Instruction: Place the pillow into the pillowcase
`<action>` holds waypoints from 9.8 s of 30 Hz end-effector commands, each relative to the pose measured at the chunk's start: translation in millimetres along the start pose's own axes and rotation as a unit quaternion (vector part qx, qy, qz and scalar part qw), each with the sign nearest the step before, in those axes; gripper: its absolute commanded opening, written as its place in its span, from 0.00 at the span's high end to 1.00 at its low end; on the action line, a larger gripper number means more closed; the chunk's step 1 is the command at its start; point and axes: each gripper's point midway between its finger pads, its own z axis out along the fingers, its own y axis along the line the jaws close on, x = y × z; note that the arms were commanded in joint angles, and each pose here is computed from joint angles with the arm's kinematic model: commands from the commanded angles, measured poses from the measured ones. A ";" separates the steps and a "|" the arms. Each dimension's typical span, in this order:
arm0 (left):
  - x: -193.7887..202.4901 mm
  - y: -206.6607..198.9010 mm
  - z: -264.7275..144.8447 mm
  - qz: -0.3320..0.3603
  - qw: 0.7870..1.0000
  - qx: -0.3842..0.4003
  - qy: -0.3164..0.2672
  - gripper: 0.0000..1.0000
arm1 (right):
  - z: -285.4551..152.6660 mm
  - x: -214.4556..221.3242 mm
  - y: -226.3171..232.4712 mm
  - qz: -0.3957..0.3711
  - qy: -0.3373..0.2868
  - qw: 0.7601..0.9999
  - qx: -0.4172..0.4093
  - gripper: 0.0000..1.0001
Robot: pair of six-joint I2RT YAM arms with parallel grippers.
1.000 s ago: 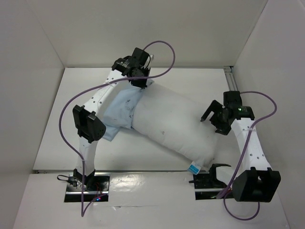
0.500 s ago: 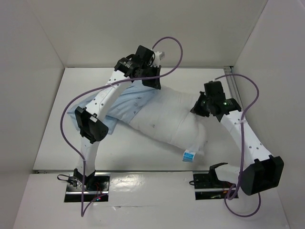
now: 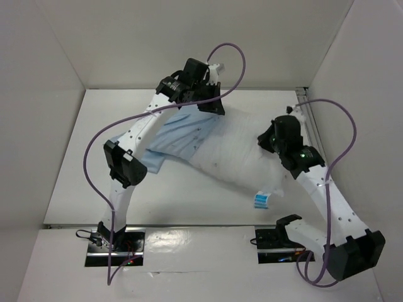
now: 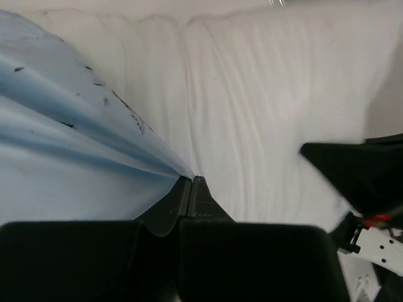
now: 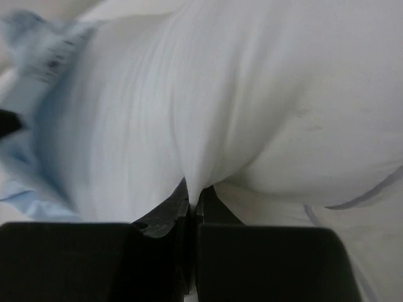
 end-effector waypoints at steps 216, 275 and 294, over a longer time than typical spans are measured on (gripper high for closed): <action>-75.5 -87.7 -73.5 0.131 0.972 0.087 -0.176 1.00 | 23.1 -67.8 106.0 -0.011 0.035 0.957 -0.286 1.00; 187.6 205.7 -85.1 -0.150 0.920 -0.283 -0.224 0.05 | -23.7 128.6 -39.5 0.014 0.252 0.965 -0.076 0.00; 128.8 243.4 -48.9 -0.138 0.911 -0.289 -0.261 0.15 | -18.5 165.4 33.1 -0.021 0.299 0.910 -0.285 0.00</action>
